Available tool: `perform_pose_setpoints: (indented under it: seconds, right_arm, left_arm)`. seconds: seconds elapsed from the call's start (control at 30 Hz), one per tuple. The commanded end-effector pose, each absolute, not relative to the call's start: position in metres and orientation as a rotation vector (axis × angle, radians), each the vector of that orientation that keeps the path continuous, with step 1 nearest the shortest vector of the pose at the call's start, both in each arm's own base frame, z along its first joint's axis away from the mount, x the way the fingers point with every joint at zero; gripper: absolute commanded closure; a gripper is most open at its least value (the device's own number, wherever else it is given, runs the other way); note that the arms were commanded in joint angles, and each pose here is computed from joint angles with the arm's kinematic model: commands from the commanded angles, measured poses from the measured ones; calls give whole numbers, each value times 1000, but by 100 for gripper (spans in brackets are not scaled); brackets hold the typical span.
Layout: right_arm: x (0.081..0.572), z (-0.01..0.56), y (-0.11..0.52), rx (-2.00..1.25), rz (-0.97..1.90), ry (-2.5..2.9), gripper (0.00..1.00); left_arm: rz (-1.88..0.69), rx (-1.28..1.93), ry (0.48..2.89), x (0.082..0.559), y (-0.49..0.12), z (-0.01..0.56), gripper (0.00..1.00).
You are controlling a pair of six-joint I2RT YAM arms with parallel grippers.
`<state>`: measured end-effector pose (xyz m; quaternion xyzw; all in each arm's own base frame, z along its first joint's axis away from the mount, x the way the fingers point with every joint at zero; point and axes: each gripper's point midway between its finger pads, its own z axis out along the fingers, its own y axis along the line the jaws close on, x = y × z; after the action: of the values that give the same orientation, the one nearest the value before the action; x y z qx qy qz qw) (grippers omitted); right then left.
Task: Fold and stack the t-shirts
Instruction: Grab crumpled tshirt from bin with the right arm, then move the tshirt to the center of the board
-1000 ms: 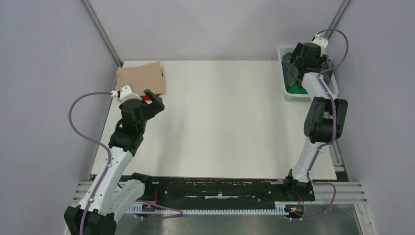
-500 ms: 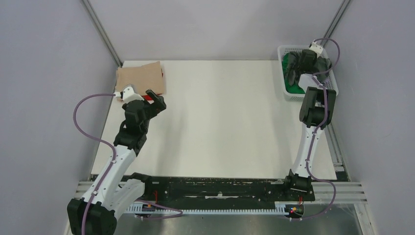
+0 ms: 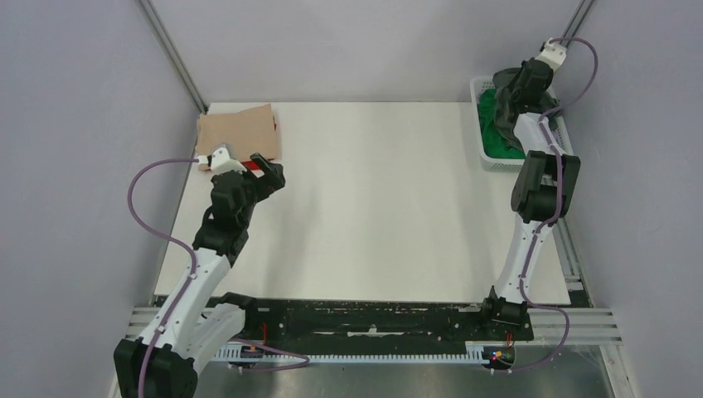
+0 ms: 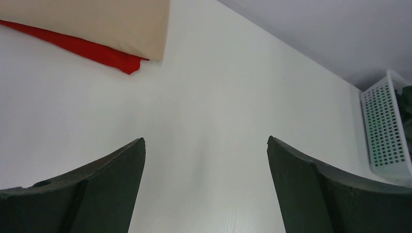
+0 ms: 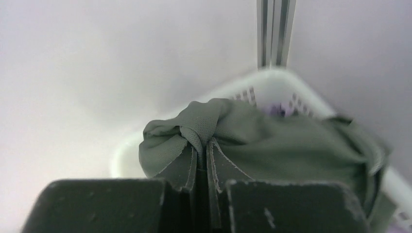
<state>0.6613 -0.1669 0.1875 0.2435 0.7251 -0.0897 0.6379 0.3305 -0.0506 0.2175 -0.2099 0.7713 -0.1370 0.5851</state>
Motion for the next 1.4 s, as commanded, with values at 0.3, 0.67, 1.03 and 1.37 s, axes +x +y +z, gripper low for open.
perform_pose_setpoints:
  seconds: [0.3, 0.67, 1.03, 1.37]
  right_arm:
    - [571, 509, -95, 249, 47, 1106, 100]
    - [468, 562, 141, -235, 624, 1135, 100]
    - [420, 495, 249, -179, 902, 1288, 100]
    - [409, 151, 120, 235, 321, 1975, 3]
  left_arm:
    - [-530, -382, 1676, 317, -77, 254, 0]
    - [-619, -310, 1782, 306, -97, 247, 0]
    - [-691, -385, 1865, 278, -101, 235, 0]
    - [-652, -509, 2021, 264, -95, 190, 0]
